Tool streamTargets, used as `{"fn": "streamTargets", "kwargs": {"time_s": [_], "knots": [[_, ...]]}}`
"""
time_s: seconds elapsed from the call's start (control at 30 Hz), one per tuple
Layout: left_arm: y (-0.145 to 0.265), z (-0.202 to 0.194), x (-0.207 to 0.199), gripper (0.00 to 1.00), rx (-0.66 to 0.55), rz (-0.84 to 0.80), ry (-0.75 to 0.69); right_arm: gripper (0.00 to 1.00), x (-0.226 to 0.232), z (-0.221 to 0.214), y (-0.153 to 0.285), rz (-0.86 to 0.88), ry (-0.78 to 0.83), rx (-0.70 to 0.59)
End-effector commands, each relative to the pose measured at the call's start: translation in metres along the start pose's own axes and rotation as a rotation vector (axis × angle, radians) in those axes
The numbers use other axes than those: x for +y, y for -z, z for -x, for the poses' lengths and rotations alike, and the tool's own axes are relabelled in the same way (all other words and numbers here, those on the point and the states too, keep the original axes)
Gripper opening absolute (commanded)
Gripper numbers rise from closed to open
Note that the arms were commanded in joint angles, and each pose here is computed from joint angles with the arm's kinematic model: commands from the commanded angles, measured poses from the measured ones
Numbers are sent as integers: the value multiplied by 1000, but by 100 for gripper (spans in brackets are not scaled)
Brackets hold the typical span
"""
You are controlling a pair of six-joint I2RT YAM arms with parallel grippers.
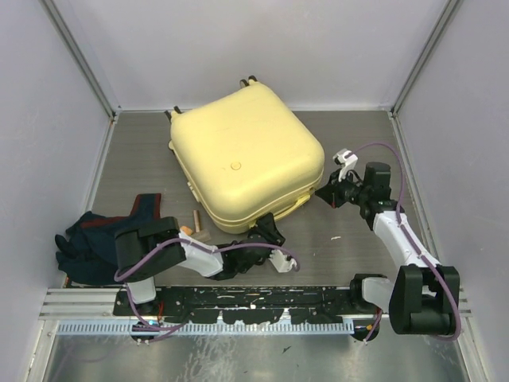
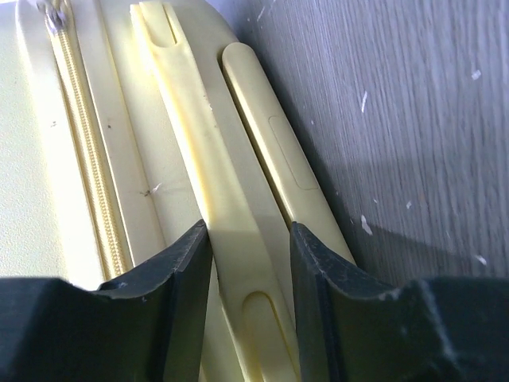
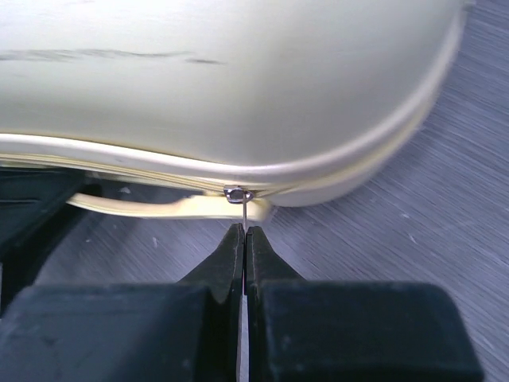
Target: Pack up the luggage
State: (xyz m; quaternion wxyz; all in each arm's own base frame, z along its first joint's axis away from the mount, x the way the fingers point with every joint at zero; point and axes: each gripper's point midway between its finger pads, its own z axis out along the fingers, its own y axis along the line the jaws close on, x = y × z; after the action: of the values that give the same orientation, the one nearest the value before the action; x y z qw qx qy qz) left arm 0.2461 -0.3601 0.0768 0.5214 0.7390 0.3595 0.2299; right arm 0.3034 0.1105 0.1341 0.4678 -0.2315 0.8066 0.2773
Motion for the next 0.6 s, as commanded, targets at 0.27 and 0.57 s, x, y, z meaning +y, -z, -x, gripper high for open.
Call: {"fn": "streamTargets", "kwargs": {"time_s": [0.27,0.57], "knots": [[13,3,29,11,39,-42,166,1,-21,25,8,-7,83,-61],[-2,20,44,30,90,-101,357,0,-8,26,4,13,93,-61]]}}
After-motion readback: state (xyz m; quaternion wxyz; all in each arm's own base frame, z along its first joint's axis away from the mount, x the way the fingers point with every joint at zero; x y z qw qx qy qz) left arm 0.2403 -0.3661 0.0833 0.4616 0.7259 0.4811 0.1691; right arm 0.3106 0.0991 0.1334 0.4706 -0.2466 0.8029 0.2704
